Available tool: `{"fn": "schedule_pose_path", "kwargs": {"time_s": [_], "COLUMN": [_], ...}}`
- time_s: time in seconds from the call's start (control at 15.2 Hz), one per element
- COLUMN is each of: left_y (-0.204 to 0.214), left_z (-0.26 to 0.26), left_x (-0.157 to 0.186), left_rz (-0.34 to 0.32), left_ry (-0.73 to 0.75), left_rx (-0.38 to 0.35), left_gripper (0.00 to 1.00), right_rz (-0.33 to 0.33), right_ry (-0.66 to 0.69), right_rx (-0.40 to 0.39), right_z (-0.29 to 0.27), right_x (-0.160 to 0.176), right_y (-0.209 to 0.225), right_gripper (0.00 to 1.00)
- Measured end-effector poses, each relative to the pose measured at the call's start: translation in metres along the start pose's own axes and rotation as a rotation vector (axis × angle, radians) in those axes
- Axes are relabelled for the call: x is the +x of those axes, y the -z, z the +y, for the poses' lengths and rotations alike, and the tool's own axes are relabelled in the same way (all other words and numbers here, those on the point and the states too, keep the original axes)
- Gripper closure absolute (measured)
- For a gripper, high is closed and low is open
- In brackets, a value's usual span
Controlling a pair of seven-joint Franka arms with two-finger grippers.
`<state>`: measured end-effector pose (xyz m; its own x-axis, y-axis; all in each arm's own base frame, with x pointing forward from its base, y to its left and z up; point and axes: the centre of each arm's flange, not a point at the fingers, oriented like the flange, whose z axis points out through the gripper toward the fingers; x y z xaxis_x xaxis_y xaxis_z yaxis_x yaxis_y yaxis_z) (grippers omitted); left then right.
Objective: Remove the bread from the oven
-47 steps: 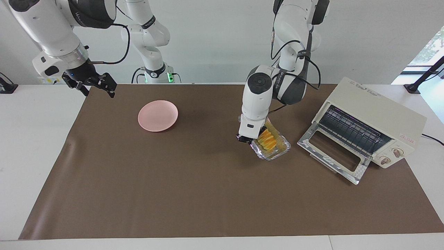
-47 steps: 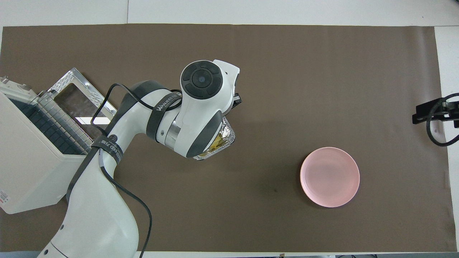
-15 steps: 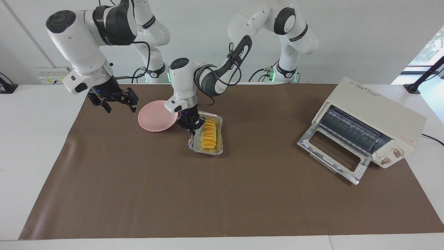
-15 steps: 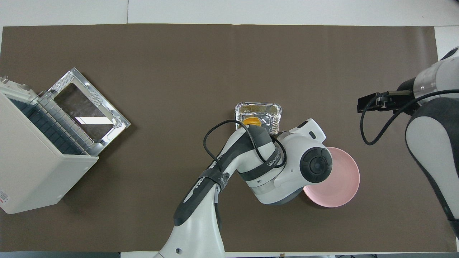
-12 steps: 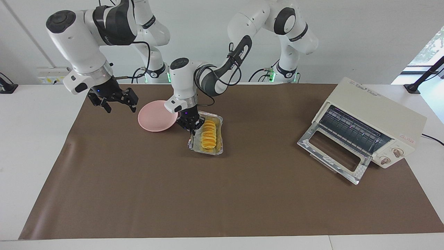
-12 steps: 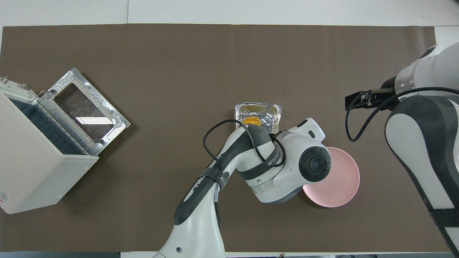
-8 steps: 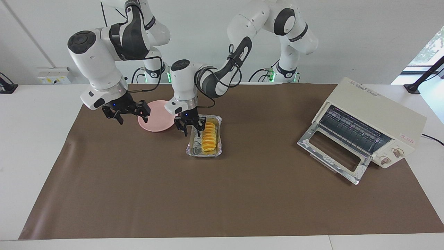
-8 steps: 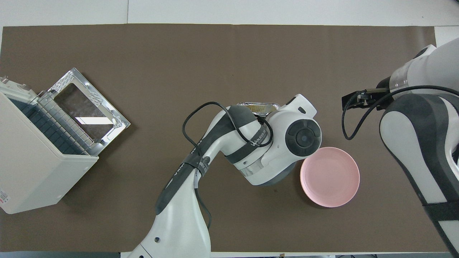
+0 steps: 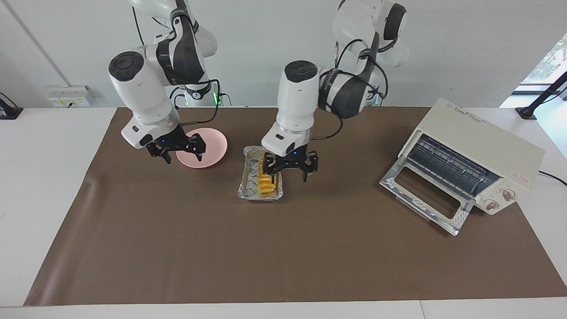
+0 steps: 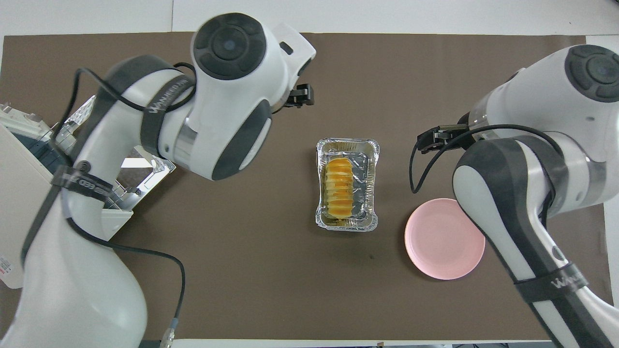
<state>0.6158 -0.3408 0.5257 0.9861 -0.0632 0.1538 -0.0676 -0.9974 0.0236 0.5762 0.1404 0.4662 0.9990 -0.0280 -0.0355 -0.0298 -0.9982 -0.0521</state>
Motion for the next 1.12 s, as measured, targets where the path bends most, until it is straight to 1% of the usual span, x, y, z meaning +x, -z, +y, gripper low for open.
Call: {"fn": "schedule_pose_path", "kwargs": {"time_s": [0.2, 0.39, 0.53, 0.59, 0.79, 0.85, 0.99, 1.05, 1.12], "left_y": [0.029, 0.055, 0.07, 0.073, 0.072, 0.078, 0.089, 0.094, 0.097], "left_z": [-0.12, -0.203, -0.231, -0.242, -0.285, -0.298, -0.304, -0.306, -0.307], "left_x": [0.025, 0.024, 0.012, 0.002, -0.025, -0.037, -0.051, -0.057, -0.061], "left_rz": [-0.036, -0.051, -0.065, -0.093, -0.202, -0.246, -0.287, -0.299, -0.304], "left_ry": [-0.037, -0.094, -0.132, -0.129, -0.074, -0.063, -0.055, -0.056, -0.057], "left_rx": [0.023, 0.026, 0.021, 0.019, 0.013, 0.007, 0.001, -0.002, -0.005], "left_gripper": [0.0, 0.0, 0.0, 0.0, 0.0, 0.0, 0.0, 0.0, 0.0], "right_rz": [0.005, 0.002, 0.004, 0.004, -0.004, 0.0, 0.012, 0.013, 0.01], "right_ry": [-0.01, -0.069, -0.102, -0.109, -0.132, -0.151, -0.175, -0.177, -0.178], "right_rx": [-0.002, -0.005, -0.006, -0.007, -0.007, -0.003, 0.002, 0.001, 0.0], "right_z": [-0.029, -0.049, -0.062, -0.065, -0.063, -0.066, -0.073, -0.074, -0.074], "right_x": [-0.011, -0.026, -0.037, -0.041, -0.051, -0.059, -0.066, -0.069, -0.071], "right_y": [-0.043, -0.07, -0.085, -0.092, -0.115, -0.129, -0.141, -0.145, -0.148], "right_gripper": [0.0, 0.0, 0.0, 0.0, 0.01, 0.03, 0.05, 0.07, 0.07]}}
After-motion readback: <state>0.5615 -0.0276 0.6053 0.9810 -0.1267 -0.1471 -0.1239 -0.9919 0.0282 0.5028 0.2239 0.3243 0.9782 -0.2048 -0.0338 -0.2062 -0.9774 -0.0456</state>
